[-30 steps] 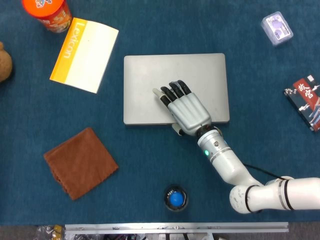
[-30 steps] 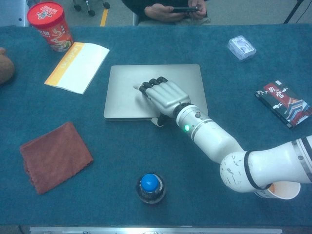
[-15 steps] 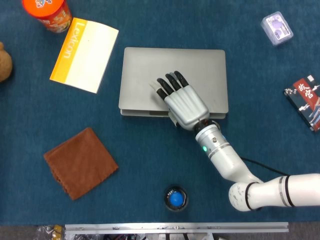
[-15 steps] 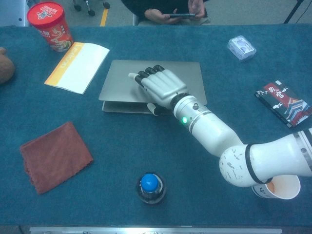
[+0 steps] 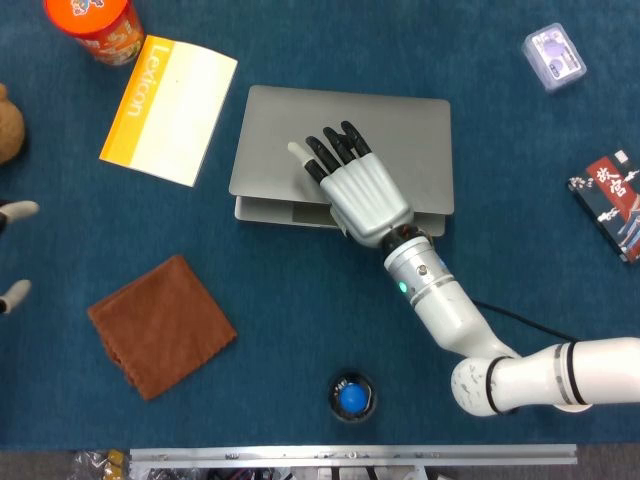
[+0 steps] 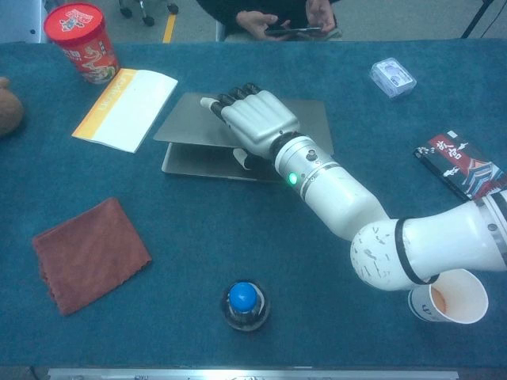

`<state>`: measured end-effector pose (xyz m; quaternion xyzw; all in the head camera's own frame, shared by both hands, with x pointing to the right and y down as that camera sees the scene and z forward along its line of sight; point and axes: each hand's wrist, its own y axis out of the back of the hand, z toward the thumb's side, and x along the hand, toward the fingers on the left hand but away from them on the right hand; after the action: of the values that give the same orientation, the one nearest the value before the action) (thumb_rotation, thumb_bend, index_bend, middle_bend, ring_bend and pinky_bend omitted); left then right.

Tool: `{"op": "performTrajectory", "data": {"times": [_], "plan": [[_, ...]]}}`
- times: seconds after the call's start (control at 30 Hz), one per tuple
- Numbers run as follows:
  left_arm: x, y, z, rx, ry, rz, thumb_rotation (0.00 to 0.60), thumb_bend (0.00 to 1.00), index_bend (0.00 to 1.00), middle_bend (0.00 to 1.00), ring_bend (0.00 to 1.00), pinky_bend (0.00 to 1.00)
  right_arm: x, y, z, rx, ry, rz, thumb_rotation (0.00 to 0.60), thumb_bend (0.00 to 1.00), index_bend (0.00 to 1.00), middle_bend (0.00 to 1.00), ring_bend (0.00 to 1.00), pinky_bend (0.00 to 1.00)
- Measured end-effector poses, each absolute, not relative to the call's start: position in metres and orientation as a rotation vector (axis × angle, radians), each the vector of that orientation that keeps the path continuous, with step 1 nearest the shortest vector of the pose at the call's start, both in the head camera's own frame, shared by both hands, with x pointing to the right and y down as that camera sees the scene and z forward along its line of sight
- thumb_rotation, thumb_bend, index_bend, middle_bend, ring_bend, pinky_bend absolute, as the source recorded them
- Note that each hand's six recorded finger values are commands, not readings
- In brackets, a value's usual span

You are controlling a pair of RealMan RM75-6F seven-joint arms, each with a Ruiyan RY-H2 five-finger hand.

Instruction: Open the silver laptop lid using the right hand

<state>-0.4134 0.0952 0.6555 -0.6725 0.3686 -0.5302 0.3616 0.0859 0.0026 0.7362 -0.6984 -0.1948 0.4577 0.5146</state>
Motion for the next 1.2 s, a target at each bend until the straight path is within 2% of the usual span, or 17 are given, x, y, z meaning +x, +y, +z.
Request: {"op": "performTrajectory", "data": {"times": [0.13,0.4,0.73,0.93,1.2], "plan": [[-0.394,0.09,0.664,-1.799,0.823,-1.328,0.6,0.22,0.2,0.21,0.14,0.09,0.084,0.0,0.734,-1.665,-0.473,1.103,0.6,0.42,0.02,0.1,0.0,0.05],[-0.365,0.081,0.676,-1.932,0.666,-1.273,0.6,0.22,0.16,0.13,0.12,0.08,0.08,-0.005,0.73,-1.642,-0.487,1.103,0.6,0.42,0.02,0.1,0.0,0.05],[-0.324,0.066,0.69,-2.031,0.478,-1.193,0.542,0.22,0.11,0.07,0.07,0.07,0.073,-0.007,0.726,-1.616,-0.484,1.098,0.6,0.42,0.02,0.1,0.0,0.05],[-0.305,0.059,0.701,-2.058,0.402,-1.175,0.525,0.22,0.07,0.02,0.03,0.05,0.072,-0.009,0.726,-1.607,-0.484,1.103,0.6,0.42,0.02,0.1,0.0,0.05],[-0.281,0.05,0.712,-2.059,0.335,-1.149,0.52,0.22,0.07,0.02,0.02,0.05,0.068,-0.01,0.725,-1.596,-0.481,1.099,0.6,0.42,0.02,0.1,0.0,0.05]]}}
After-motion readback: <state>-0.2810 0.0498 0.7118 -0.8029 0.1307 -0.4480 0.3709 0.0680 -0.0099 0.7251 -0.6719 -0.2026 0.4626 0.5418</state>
